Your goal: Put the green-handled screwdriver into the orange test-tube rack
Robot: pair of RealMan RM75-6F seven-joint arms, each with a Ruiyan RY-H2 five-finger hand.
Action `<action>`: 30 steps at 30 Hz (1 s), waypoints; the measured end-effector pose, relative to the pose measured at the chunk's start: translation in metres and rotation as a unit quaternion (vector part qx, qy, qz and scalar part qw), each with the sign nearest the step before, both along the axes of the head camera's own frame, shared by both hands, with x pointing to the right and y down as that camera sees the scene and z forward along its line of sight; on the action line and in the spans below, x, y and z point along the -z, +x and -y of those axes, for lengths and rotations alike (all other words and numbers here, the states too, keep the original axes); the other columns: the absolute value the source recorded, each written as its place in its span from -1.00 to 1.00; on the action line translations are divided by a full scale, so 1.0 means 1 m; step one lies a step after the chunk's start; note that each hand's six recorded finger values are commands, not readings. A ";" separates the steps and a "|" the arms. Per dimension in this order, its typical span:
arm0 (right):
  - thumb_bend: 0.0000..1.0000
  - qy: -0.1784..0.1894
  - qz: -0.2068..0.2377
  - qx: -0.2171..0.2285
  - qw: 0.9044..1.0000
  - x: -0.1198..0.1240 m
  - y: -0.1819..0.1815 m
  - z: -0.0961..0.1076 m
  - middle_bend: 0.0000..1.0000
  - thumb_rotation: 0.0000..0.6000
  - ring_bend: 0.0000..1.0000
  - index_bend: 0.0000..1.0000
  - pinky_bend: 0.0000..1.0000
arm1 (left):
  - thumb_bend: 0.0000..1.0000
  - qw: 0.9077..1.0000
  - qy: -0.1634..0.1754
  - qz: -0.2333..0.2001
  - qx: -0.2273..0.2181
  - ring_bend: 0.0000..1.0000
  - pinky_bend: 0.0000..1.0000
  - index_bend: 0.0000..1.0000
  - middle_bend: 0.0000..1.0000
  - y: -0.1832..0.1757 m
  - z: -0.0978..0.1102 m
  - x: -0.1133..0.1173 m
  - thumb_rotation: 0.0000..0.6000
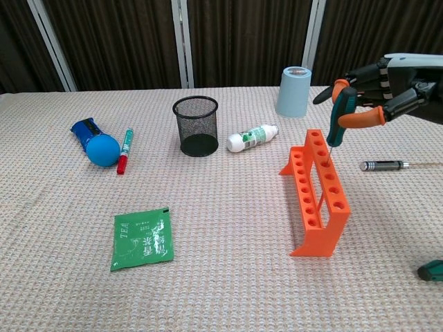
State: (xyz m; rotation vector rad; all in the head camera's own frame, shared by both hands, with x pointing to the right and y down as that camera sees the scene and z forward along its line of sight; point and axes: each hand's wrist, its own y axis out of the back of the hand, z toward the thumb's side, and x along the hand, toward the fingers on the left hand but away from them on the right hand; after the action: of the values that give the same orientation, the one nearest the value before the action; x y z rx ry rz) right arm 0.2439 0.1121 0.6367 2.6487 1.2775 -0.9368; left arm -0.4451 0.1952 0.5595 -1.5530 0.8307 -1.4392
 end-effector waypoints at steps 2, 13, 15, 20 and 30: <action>-0.29 0.004 -0.006 0.000 1.000 -0.004 -0.001 -0.002 -0.50 1.00 -1.00 0.25 -0.99 | -0.97 1.000 -0.001 0.000 0.000 -1.00 -1.00 -0.51 -0.99 0.000 0.000 0.000 0.64; -0.39 0.013 -0.023 0.006 1.000 -0.018 -0.003 -0.013 -0.52 1.00 -1.00 0.20 -1.00 | -0.97 1.000 -0.004 0.000 0.001 -1.00 -1.00 -0.51 -0.99 -0.001 -0.001 -0.003 0.64; -0.46 0.013 -0.026 0.009 1.000 -0.019 -0.003 -0.014 -0.54 1.00 -1.00 0.14 -1.00 | -0.97 1.000 -0.004 0.000 0.002 -1.00 -1.00 -0.51 -0.99 -0.001 -0.001 -0.003 0.64; -0.61 0.010 -0.030 0.012 0.999 -0.020 -0.003 -0.015 -0.58 1.00 -1.00 0.00 -1.00 | -0.97 1.000 -0.004 -0.001 0.003 -1.00 -1.00 -0.51 -0.99 -0.002 -0.002 -0.004 0.63; -0.94 0.011 -0.032 0.018 0.999 -0.013 -0.002 -0.014 -0.77 1.00 -1.00 -0.59 -1.00 | -0.97 1.000 -0.003 -0.002 0.005 -1.00 -1.00 -0.52 -0.99 -0.004 -0.002 -0.004 0.64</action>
State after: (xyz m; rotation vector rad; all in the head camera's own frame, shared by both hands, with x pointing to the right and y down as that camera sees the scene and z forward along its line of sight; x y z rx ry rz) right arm 0.2417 0.1258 0.6501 2.6874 1.2646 -1.0260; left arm -0.4491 0.1973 0.5637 -1.5589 0.8398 -1.4471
